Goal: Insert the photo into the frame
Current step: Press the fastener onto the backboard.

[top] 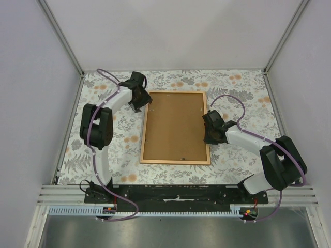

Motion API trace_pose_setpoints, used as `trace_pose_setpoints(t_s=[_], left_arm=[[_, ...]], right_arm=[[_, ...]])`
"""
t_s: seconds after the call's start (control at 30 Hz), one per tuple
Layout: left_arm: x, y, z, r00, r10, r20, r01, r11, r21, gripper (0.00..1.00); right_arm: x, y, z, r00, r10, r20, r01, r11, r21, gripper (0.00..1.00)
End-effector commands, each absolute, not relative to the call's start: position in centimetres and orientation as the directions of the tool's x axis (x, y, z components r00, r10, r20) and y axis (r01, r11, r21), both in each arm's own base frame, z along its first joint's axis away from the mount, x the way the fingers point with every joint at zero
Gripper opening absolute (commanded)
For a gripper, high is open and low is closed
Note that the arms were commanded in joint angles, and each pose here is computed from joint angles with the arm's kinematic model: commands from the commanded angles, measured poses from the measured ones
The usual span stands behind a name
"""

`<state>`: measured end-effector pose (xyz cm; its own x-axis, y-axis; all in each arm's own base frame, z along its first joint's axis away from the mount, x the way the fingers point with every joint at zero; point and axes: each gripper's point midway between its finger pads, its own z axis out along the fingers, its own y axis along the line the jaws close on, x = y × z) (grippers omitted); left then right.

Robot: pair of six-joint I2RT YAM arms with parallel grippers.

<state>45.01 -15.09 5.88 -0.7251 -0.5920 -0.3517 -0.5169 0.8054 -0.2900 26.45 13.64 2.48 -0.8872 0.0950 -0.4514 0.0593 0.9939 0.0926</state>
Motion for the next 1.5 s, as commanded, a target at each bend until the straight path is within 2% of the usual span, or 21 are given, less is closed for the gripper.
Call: trace_pose_setpoints(t_s=[0.0,0.2,0.87,1.27,1.47], left_arm=[[45.8,-16.0,6.0,-0.702,-0.618,-0.353,-0.546,0.786,-0.29,0.7],[46.3,-15.3,5.6,-0.69,-0.609,-0.391,-0.569,0.79,-0.228,0.7],[45.1,-16.7,2.4,-0.786,-0.511,-0.348,-0.487,0.859,-0.16,0.71],[42.0,-16.3,1.1,-0.84,-0.443,-0.314,-0.429,0.896,-0.115,0.63],[41.2,-16.2,0.3,-0.86,-0.418,-0.294,-0.405,0.908,-0.107,0.52]], right_arm=[[26.6,13.7,1.8,-0.89,0.107,-0.443,0.072,0.993,0.095,0.01],[26.6,13.8,2.0,-0.888,0.107,-0.447,0.07,0.993,0.099,0.01],[26.7,13.9,2.0,-0.888,0.111,-0.446,0.07,0.992,0.107,0.0],[26.9,14.3,2.0,-0.89,0.117,-0.442,0.072,0.991,0.116,0.0],[26.9,14.3,2.1,-0.889,0.117,-0.443,0.073,0.991,0.116,0.0]])
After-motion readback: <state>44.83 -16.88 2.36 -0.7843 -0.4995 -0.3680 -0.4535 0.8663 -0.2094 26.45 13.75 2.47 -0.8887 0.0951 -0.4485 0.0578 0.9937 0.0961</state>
